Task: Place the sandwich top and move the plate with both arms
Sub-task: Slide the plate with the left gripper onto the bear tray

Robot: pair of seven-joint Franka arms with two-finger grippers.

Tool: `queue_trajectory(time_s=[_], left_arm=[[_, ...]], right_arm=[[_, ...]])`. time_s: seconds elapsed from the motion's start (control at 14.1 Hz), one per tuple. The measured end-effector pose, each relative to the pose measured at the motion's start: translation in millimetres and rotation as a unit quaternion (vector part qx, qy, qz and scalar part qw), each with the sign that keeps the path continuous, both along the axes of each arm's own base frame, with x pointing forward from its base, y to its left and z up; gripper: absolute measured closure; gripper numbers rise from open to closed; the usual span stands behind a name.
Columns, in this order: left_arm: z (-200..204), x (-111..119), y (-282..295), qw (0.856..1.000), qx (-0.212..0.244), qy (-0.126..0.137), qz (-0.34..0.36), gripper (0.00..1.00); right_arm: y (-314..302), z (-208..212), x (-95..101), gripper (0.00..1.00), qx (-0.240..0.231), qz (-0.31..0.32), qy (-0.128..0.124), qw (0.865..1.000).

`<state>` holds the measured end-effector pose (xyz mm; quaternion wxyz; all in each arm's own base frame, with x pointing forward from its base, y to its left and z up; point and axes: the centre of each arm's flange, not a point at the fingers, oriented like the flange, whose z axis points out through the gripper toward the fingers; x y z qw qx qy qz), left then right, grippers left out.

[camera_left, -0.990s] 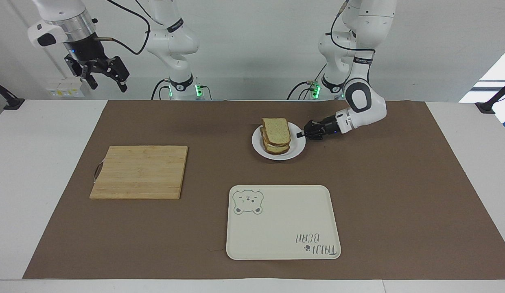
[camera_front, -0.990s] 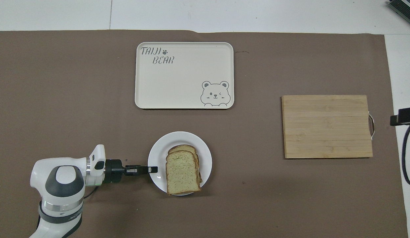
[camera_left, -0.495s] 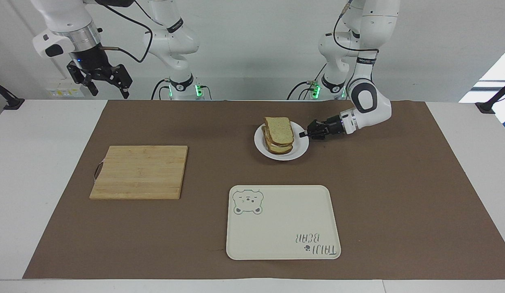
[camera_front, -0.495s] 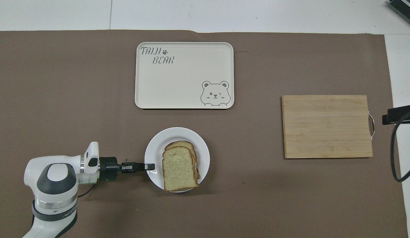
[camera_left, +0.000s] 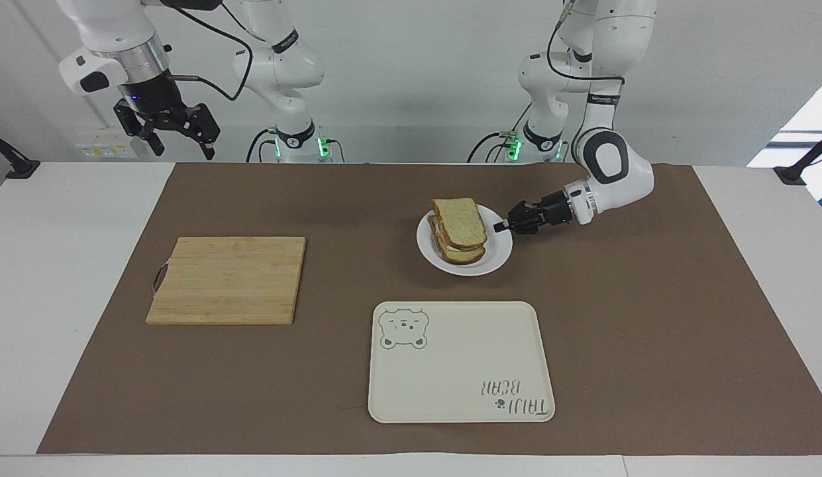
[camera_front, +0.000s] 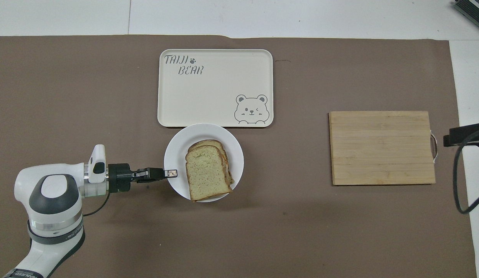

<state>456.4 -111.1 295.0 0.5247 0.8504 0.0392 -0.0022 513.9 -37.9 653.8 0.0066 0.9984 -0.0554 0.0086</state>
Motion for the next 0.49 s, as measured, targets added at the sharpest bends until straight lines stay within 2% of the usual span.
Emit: queue_trajectory(time_s=[0.49], left_arm=[[19.1, 60.7, 11.6, 1.000, 0.005, 0.014, 0.028, 0.96]], right_arm=[[-0.7, 0.4, -0.2, 0.00, 0.000, -0.001, -0.001, 1.000]])
